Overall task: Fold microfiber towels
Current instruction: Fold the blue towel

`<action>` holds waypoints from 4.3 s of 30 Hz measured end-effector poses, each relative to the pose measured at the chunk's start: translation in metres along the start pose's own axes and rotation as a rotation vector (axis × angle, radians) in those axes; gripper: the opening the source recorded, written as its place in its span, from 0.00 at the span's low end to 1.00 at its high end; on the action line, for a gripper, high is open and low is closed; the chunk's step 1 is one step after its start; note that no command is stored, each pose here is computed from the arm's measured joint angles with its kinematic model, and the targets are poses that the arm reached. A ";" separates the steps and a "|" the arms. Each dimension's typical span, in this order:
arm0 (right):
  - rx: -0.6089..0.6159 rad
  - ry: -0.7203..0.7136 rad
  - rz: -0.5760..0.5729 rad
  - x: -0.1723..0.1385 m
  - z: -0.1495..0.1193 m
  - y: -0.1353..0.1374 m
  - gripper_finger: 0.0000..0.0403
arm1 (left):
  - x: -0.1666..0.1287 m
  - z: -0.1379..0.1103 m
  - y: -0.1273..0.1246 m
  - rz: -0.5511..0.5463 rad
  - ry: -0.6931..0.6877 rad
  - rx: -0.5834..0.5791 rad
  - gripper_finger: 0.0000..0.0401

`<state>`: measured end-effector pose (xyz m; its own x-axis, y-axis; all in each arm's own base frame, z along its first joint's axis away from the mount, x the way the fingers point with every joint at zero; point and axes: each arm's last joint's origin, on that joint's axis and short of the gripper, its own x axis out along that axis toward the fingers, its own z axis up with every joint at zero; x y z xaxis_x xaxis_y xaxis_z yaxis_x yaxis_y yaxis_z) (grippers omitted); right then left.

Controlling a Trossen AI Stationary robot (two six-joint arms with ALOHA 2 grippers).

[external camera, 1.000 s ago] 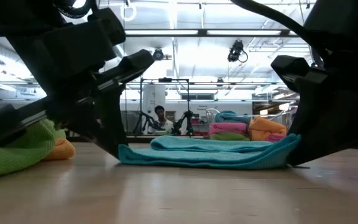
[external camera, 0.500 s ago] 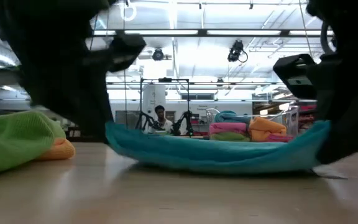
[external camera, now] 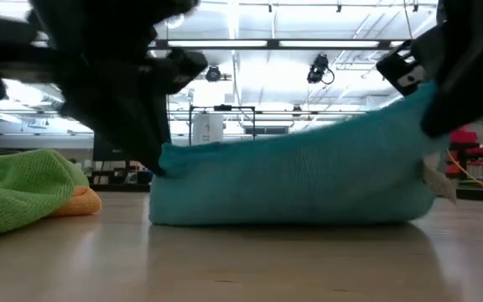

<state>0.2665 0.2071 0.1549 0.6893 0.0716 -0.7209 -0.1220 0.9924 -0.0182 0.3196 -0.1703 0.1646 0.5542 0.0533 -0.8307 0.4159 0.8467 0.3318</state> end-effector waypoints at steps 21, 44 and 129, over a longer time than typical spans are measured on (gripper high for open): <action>0.241 0.151 -0.151 0.003 -0.001 -0.042 0.11 | -0.004 -0.006 0.051 0.067 0.017 -0.162 0.04; 0.409 0.163 -0.212 0.005 -0.001 -0.054 0.11 | 0.010 -0.027 0.101 0.137 0.084 -0.280 0.06; 0.504 0.366 -0.421 -0.003 -0.020 -0.079 0.46 | 0.029 -0.040 0.127 0.246 0.161 -0.246 0.43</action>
<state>0.2597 0.1263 0.1449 0.3134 -0.2752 -0.9089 0.5021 0.8604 -0.0874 0.3595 -0.0397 0.1649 0.4873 0.3368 -0.8057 0.0877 0.8991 0.4289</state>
